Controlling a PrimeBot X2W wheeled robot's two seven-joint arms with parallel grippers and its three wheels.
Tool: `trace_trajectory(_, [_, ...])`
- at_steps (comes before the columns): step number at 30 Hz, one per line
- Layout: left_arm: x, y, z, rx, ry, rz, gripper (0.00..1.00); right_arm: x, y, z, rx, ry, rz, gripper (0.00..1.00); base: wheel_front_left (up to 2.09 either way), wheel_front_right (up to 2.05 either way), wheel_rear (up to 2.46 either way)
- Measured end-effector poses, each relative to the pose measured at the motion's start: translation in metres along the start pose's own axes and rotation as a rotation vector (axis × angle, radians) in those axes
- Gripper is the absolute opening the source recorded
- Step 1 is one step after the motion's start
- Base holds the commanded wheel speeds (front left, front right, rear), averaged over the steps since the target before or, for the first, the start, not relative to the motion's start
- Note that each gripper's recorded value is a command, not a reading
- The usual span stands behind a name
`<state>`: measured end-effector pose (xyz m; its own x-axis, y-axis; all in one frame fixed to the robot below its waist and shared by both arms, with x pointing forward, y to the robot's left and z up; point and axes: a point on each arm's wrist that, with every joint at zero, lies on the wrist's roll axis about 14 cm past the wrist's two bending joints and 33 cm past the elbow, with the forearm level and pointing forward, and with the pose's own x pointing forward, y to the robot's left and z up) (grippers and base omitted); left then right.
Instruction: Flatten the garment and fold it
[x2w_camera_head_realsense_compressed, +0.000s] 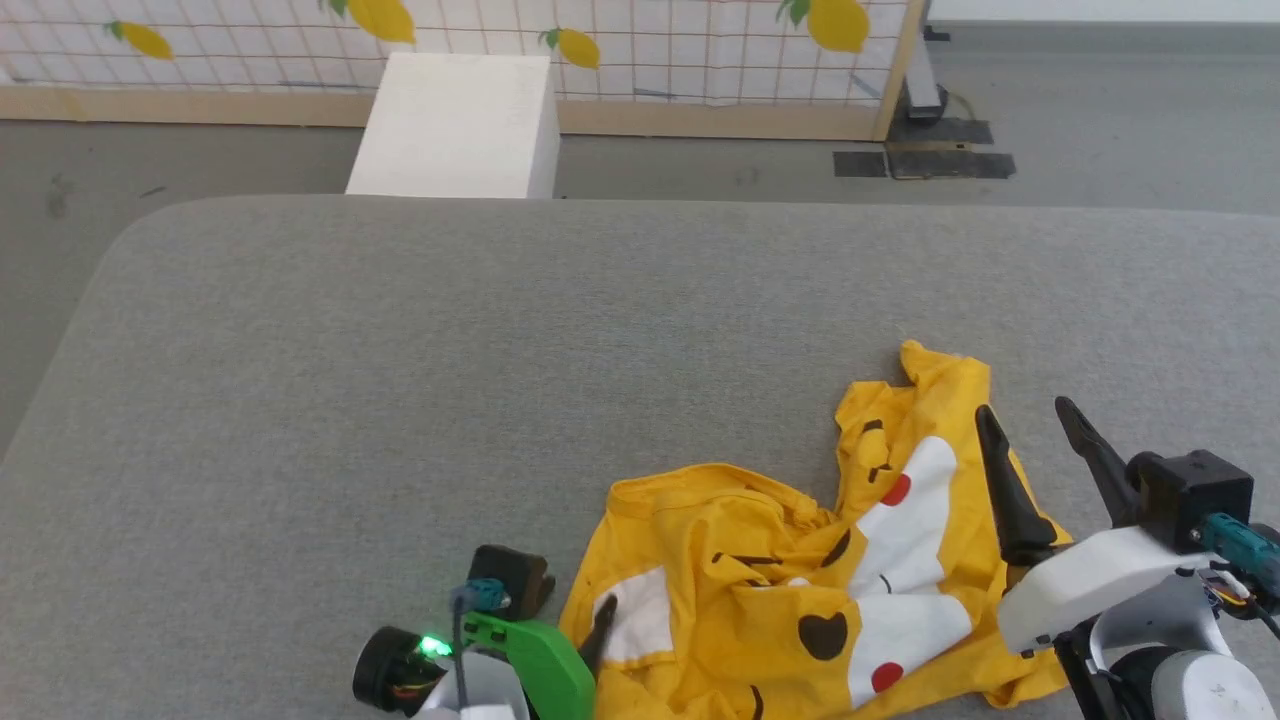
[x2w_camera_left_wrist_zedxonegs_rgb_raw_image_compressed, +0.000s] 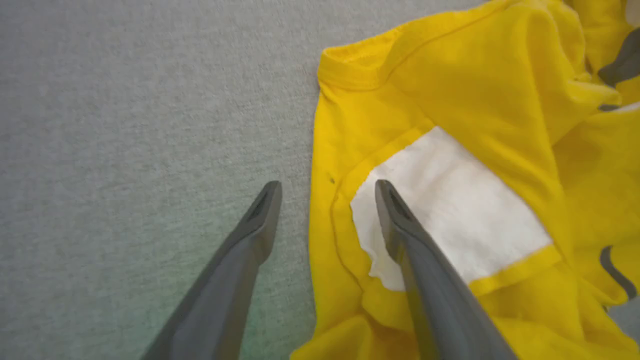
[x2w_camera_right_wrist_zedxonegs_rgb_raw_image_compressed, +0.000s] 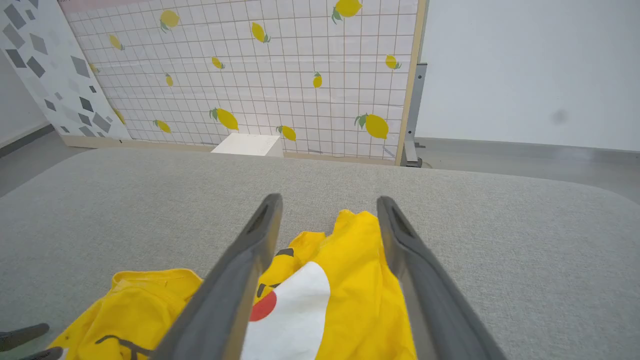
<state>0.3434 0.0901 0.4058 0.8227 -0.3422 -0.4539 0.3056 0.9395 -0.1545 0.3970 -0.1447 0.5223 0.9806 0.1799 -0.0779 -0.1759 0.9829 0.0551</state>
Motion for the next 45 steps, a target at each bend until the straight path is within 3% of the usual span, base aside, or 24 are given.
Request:
trace_trajectory(5, [0.001, -0.012, -0.029, 0.002, 0.254, -0.050, 1.00, -0.007, -0.010, -0.004, 0.042, 0.002, -0.029, 1.00, 0.00, 0.00, 0.00])
trace_trajectory(6, [0.001, -0.014, -0.030, 0.001, 0.290, -0.059, 0.87, -0.008, -0.012, -0.005, 0.044, 0.002, -0.036, 1.00, 0.00, 0.00, 0.00])
trace_trajectory(7, [0.001, -0.016, -0.030, 0.000, 0.314, -0.067, 0.36, -0.009, -0.014, -0.006, 0.045, 0.005, -0.043, 1.00, 0.00, 0.00, 0.00])
trace_trajectory(8, [0.001, -0.017, -0.029, 0.000, 0.325, -0.072, 0.00, -0.010, -0.016, -0.008, 0.046, 0.008, -0.049, 1.00, 0.00, 0.00, 0.00])
trace_trajectory(13, [0.009, 0.007, 0.000, -0.011, 0.206, 0.008, 0.00, -0.011, -0.022, -0.020, 0.059, 0.042, -0.067, 1.00, 0.00, 0.00, 0.00])
trace_trajectory(22, [0.026, 0.112, 0.095, -0.041, -0.166, 0.330, 0.00, 0.001, -0.028, -0.034, 0.065, 0.093, -0.080, 1.00, 0.00, 0.00, 0.00])
trace_trajectory(26, [0.037, 0.142, 0.099, -0.058, -0.175, 0.407, 0.00, 0.012, -0.033, -0.045, 0.070, 0.134, -0.088, 1.00, 0.00, 0.00, 0.00])
trace_trajectory(27, [0.041, 0.146, 0.093, -0.078, -0.152, 0.415, 0.18, 0.014, -0.034, -0.049, 0.071, 0.151, -0.089, 1.00, 0.00, 0.00, 0.00])
trace_trajectory(29, [0.047, 0.151, 0.081, -0.106, -0.117, 0.424, 1.00, 0.019, -0.035, -0.054, 0.073, 0.167, -0.092, 1.00, 0.00, 0.00, 0.00])
trace_trajectory(34, [0.053, 0.149, 0.063, -0.146, -0.118, 0.431, 1.00, 0.033, -0.043, -0.064, 0.068, 0.212, -0.107, 1.00, 0.00, 0.00, 0.00])
trace_trajectory(41, [0.032, 0.133, 0.087, -0.135, -0.406, 0.426, 1.00, 0.063, -0.036, -0.080, 0.046, 0.316, -0.079, 1.00, 0.00, 0.00, 0.00])
trace_trajectory(45, [0.021, 0.120, 0.094, -0.117, -0.478, 0.396, 1.00, 0.075, -0.034, -0.103, 0.032, 0.450, -0.073, 1.00, 0.00, 0.00, 0.00])
